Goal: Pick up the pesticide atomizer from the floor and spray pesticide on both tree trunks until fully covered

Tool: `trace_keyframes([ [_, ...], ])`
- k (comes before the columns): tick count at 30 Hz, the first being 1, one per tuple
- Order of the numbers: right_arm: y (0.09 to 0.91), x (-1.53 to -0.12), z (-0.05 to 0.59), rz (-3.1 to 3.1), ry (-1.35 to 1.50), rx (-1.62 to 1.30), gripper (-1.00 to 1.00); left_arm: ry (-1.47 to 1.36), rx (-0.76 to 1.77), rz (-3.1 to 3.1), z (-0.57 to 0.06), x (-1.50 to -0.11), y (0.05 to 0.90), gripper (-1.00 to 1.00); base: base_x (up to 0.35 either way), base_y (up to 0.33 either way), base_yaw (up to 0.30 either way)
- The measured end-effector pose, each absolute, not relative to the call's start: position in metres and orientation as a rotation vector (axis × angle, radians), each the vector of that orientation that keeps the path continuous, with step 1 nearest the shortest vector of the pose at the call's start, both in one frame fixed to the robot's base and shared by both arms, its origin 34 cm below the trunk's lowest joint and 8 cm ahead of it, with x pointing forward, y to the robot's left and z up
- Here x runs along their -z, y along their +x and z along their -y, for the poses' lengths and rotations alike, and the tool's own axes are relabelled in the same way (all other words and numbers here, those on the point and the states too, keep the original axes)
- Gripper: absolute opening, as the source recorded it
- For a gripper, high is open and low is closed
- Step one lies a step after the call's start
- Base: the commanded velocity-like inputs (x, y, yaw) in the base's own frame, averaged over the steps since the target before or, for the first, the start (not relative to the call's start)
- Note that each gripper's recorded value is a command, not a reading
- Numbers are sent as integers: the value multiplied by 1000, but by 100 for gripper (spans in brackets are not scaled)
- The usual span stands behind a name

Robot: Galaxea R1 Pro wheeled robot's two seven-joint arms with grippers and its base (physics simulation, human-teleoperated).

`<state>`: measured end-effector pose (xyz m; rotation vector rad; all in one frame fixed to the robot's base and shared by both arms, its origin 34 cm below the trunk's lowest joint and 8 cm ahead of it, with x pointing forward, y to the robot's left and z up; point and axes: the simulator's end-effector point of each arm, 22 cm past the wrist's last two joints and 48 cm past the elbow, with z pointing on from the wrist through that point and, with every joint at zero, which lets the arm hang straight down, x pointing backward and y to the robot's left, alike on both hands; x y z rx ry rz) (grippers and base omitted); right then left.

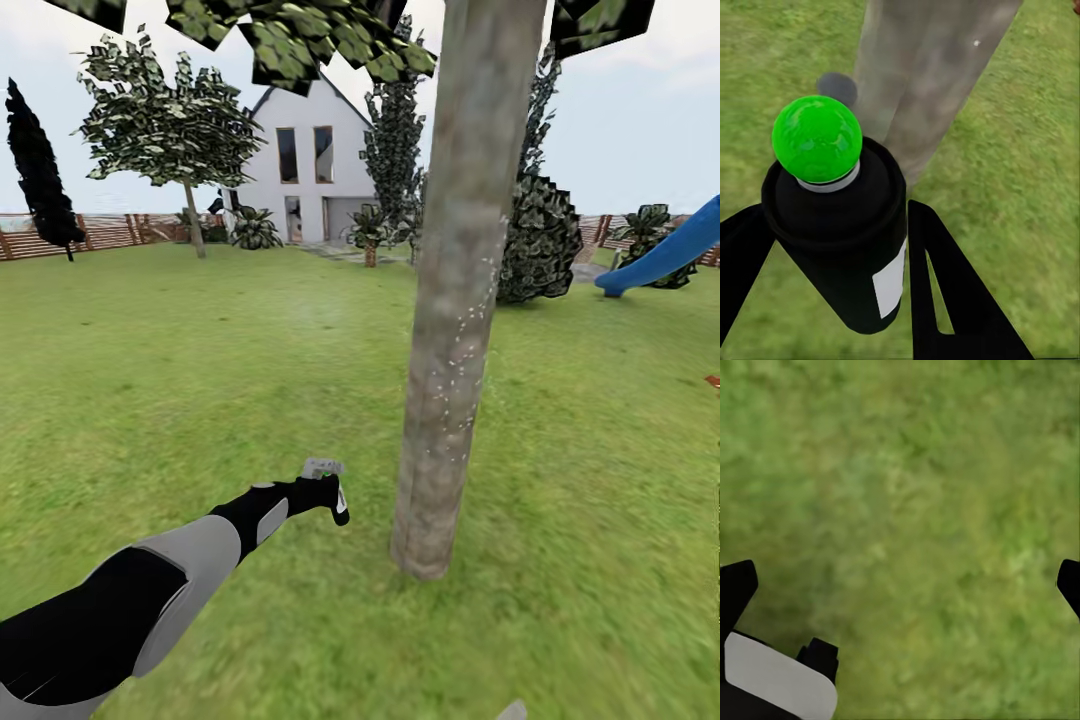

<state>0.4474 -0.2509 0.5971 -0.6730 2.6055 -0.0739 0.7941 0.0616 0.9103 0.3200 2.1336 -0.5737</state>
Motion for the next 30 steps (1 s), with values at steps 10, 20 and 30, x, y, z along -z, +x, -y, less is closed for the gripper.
trace_keyframes([
  [10, 448, -598, 251, -2603, -673, 75, 100, 322, 572, -2131, -62, -912, 794, -100, 16, 350, -274],
  [20, 449, -599, 251, -2601, -673, 75, 100, 326, 573, -2127, -60, -914, 794, -100, 240, 283, -254],
  [30, 449, -598, 251, -2602, -674, 75, 100, 324, 576, -2134, -58, -906, 789, -100, 71, 46, -284],
])
